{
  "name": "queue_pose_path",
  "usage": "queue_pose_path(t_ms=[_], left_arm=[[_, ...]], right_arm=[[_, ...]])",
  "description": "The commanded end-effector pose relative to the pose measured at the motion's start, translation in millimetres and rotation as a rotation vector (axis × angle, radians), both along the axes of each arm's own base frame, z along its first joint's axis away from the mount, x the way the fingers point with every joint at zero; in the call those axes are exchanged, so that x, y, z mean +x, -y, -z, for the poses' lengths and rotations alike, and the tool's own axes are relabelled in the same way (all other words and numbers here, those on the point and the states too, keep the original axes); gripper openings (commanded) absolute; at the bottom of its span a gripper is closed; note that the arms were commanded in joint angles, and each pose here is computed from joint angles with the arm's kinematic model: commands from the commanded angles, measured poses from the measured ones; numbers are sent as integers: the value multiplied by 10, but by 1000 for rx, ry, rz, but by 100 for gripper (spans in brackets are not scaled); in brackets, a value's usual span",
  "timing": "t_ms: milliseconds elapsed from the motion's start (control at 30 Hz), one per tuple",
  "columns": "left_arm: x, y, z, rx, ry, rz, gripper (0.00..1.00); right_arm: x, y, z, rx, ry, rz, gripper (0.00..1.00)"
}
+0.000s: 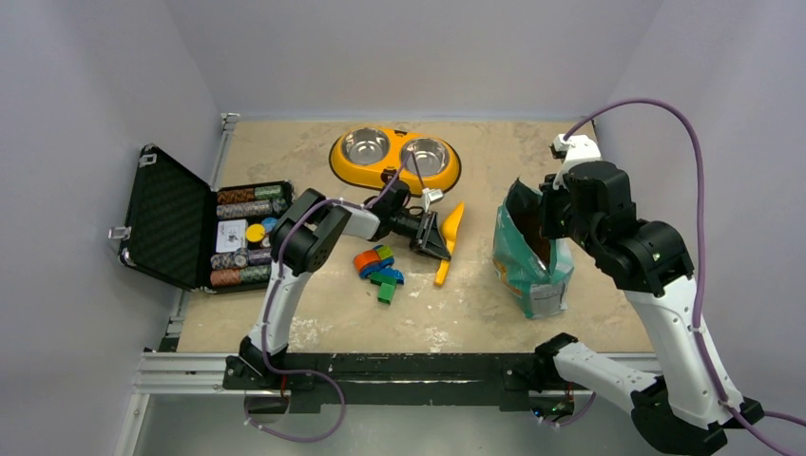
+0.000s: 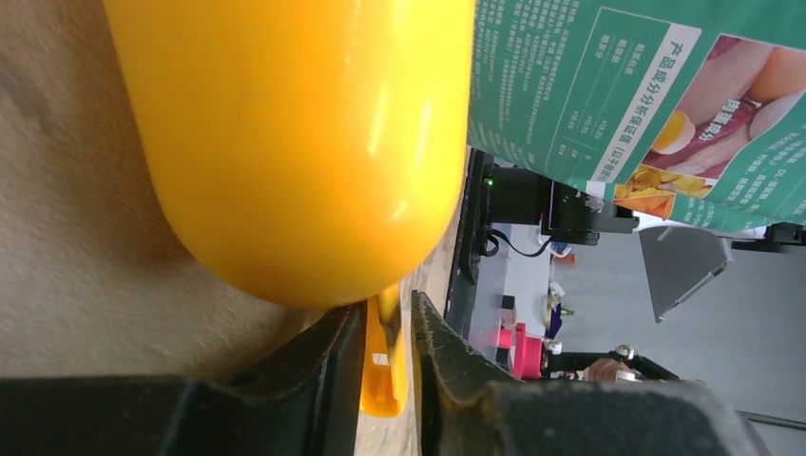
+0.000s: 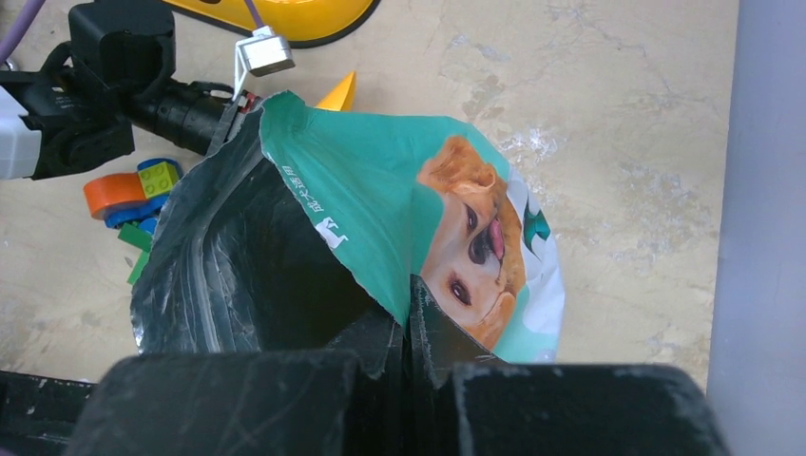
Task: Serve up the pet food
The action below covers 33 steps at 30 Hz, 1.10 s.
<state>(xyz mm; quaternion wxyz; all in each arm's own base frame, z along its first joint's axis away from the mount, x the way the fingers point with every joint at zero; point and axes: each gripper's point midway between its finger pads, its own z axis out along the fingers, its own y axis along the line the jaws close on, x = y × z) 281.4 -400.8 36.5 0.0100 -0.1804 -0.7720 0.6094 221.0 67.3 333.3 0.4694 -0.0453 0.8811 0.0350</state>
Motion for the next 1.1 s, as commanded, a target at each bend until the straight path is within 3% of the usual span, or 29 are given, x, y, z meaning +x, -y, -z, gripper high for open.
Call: queue_pose_path(t_ms=[0, 267, 500, 933, 1067], left_arm=[[107, -2, -245, -48, 127, -35, 31], [159, -67, -389, -28, 181, -87, 51], [115, -174, -531, 36, 233, -94, 77], [156, -526, -408, 361, 405, -250, 78], [176, -454, -284, 494, 566, -317, 96]], right_arm=[[-18, -2, 17, -9, 4, -12, 0], [-30, -16, 13, -3, 6, -20, 0], [-49, -27, -6, 9, 13, -26, 0], [-145, -156, -1, 98, -26, -52, 0], [-151, -226, 38, 129, -50, -62, 0]])
